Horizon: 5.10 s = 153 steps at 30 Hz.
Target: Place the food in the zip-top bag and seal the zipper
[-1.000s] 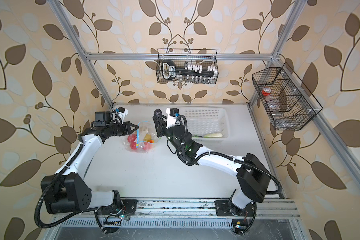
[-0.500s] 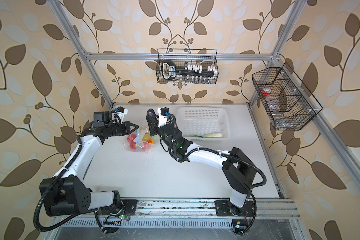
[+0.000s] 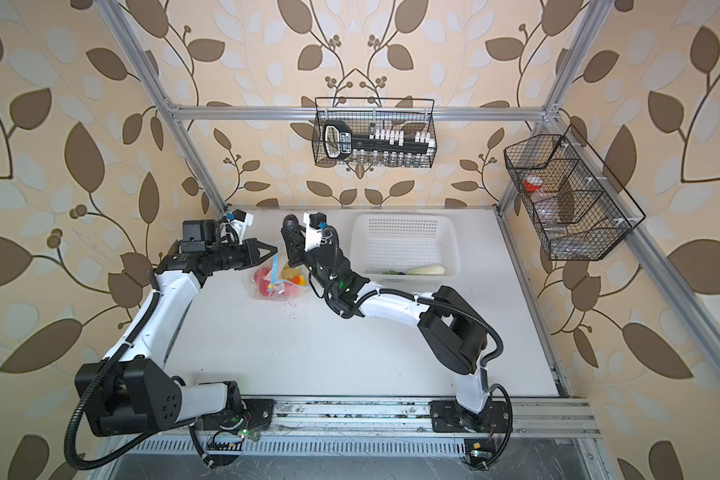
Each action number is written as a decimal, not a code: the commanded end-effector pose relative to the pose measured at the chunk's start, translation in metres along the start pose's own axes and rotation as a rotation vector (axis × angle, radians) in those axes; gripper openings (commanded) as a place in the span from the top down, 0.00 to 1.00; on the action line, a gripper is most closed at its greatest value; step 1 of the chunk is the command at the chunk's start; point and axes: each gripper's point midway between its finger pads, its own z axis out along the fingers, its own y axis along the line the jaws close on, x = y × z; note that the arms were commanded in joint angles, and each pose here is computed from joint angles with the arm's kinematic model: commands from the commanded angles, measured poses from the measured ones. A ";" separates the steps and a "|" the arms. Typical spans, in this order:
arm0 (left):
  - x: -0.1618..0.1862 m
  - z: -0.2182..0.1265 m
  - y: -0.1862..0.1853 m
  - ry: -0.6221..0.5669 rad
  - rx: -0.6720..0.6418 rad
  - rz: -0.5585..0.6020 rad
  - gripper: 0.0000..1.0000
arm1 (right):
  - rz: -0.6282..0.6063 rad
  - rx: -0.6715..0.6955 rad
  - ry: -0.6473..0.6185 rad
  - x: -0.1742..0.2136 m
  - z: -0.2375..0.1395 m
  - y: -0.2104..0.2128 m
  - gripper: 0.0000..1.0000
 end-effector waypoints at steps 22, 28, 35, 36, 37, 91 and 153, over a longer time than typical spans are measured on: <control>-0.034 -0.012 -0.022 -0.053 0.033 0.027 1.00 | 0.044 -0.046 0.021 -0.003 -0.002 0.006 0.24; -0.029 -0.012 -0.017 -0.056 0.015 0.035 1.00 | 0.041 -0.061 0.016 -0.064 -0.024 0.001 0.20; -0.024 -0.010 -0.012 -0.053 0.006 0.036 1.00 | 0.157 -0.007 0.105 -0.080 -0.031 -0.035 0.16; -0.023 -0.009 -0.011 -0.054 0.003 0.038 1.00 | 0.174 -0.001 0.122 -0.079 -0.031 -0.041 0.08; -0.023 -0.009 -0.009 -0.056 -0.001 0.043 1.00 | 0.184 0.008 0.139 -0.077 -0.031 -0.046 0.01; 0.002 0.010 0.028 0.012 -0.040 0.011 1.00 | -0.385 0.316 1.173 0.032 -0.104 -0.259 0.01; -0.010 -0.011 0.021 -0.059 -0.055 0.025 1.00 | -0.274 0.443 1.503 0.128 -0.181 -0.342 0.60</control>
